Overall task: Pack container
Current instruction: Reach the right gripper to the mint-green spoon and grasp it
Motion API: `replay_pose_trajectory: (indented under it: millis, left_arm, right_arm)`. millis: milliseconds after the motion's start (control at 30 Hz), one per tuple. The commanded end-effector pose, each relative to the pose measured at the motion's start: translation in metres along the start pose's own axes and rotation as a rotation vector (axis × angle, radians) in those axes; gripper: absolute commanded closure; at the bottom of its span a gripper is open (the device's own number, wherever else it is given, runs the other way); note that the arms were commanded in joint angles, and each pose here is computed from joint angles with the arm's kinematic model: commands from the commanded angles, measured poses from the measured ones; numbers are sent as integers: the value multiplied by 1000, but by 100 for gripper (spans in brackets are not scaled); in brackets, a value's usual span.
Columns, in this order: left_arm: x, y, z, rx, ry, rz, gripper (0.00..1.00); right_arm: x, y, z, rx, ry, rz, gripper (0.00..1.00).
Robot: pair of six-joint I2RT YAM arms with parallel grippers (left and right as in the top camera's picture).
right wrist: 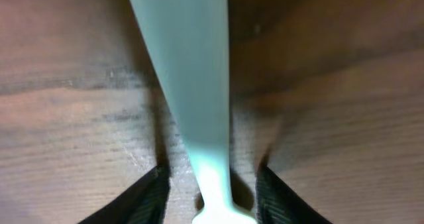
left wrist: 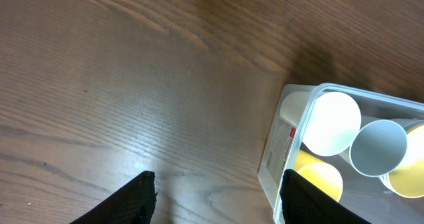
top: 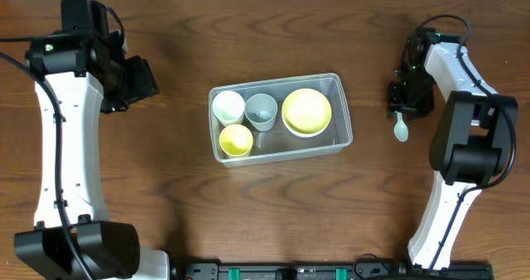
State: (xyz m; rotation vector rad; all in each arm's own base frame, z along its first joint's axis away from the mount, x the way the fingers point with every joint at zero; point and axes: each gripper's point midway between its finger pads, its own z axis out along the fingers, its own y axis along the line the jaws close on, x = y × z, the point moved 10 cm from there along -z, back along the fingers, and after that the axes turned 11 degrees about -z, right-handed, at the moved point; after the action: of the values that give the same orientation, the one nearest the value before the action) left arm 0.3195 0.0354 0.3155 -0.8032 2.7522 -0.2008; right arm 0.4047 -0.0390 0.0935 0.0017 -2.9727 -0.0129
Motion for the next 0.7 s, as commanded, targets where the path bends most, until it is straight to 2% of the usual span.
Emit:
replay_pose_trajectory:
  millis: [0,267,667]
  left_arm:
    - [0,2,2,-9,4,-9,39]
    - [1,2,2,-10,7,-9,39]
    - [1,2,2,-9,7,-9,39]
  right_arm:
    - [6,-1,24,3,73,6,61]
    - [6,-1,24,3,73,6,75]
    - [5,-1,24,4,60,6,85]
